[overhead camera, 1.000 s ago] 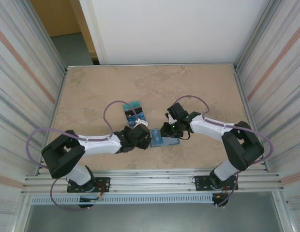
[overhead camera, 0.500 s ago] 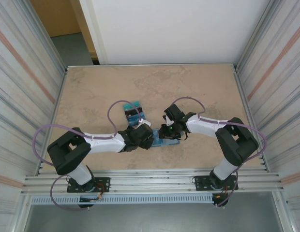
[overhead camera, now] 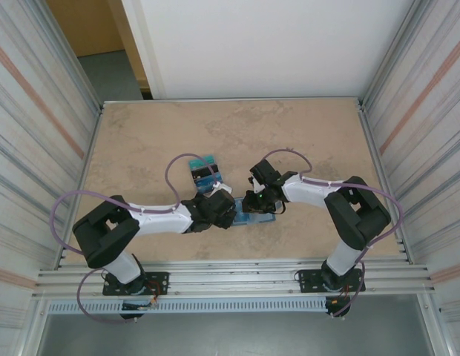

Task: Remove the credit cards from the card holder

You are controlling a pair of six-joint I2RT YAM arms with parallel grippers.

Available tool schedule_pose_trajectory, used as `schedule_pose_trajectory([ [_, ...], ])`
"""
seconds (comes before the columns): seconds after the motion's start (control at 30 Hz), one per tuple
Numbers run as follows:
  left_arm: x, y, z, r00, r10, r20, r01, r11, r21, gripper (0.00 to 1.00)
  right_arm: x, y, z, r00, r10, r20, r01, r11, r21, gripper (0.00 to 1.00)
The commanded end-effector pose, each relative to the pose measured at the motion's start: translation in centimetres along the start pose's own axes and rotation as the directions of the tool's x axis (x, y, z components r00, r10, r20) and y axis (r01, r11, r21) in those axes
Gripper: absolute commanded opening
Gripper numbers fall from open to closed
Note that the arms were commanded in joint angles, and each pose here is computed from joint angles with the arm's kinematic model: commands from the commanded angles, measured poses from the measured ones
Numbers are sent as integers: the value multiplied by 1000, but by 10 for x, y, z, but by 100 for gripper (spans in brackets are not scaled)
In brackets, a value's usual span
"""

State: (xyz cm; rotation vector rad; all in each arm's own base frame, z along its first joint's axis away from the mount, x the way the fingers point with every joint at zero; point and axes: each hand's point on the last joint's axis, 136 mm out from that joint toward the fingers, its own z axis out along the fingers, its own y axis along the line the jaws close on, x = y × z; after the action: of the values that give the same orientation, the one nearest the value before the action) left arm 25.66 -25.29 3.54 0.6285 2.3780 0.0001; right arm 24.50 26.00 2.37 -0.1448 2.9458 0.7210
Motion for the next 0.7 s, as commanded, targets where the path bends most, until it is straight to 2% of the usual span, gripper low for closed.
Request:
schedule_pose_trajectory([
  [0.0, -2, -2, 1, 1000, -6, -9, 6, 1000, -16, 99, 1, 7, 4, 999, 27, -29, -28, 999, -29, 25],
  [0.43, 9, 1, 4, 998, -1, -57, -1, 999, -35, 99, -6, 29, -10, 996, 82, -25, -85, 954, -286, 23],
  [0.67, 10, 0, 5, 997, 4, -71, -7, 999, -39, 99, -6, 31, -15, 995, 98, -24, -100, 929, -357, 15],
])
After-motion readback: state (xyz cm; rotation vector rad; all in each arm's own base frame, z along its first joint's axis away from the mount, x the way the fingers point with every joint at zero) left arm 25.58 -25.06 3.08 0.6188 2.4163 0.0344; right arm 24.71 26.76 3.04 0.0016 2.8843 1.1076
